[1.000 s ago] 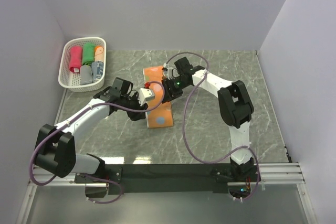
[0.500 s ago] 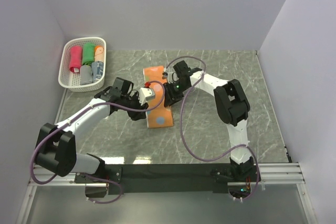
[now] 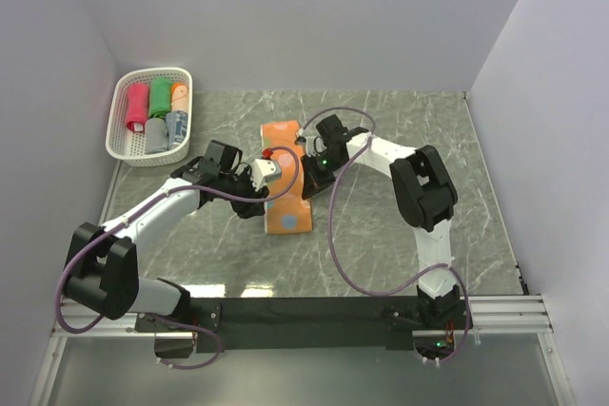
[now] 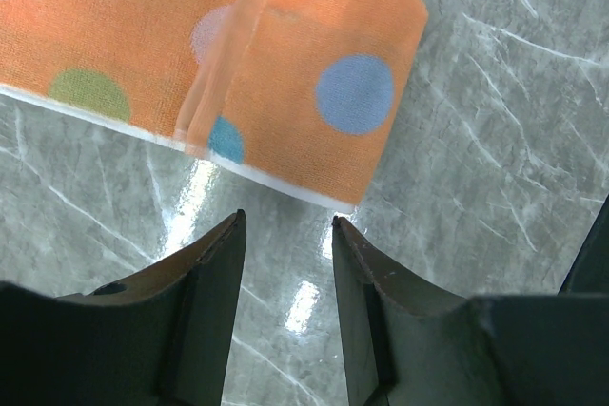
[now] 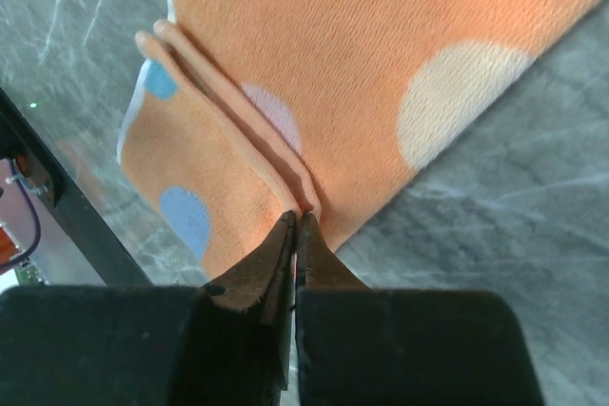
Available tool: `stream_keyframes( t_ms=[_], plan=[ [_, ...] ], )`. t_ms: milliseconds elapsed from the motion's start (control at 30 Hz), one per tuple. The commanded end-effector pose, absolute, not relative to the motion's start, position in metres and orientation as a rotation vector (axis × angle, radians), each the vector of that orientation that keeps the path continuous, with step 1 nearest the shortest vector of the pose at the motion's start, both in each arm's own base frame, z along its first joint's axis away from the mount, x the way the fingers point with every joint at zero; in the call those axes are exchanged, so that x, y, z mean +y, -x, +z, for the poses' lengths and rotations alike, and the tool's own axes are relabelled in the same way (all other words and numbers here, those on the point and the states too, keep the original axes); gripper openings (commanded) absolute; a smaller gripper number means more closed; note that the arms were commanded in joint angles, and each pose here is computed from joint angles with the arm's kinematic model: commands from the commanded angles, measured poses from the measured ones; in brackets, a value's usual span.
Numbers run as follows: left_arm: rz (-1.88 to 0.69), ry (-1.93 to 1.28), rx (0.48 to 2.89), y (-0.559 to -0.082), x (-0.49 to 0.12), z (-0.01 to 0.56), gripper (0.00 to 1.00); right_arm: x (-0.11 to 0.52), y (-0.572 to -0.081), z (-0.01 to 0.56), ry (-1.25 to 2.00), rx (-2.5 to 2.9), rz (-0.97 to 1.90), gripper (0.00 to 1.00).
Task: Roll the towels
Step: Roll the towel
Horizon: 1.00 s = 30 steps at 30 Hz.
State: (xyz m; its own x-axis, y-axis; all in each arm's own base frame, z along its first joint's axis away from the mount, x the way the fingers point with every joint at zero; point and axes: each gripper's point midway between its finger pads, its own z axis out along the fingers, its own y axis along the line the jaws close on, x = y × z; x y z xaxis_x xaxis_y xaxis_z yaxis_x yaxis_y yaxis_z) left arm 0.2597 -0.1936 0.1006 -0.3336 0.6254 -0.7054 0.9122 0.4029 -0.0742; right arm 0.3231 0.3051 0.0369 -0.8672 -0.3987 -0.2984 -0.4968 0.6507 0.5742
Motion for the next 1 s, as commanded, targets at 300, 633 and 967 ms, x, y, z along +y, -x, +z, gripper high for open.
stream_keyframes(
  t_ms=[300,633,967],
  plan=[
    [-0.658,-1.424,1.992,-0.251,-0.214,0.102,0.47,0.3,-0.336,0.054,0.702,2.664,0.999,0.0],
    [-0.609,-1.548,1.945,-0.234,-0.225,0.079,0.47,0.305,-0.341,0.047,0.732,2.674,1.008,0.07],
    [-0.605,-1.542,1.854,-0.229,-0.227,0.093,0.48,0.291,-0.334,0.105,0.783,2.529,1.024,0.61]
  ],
)
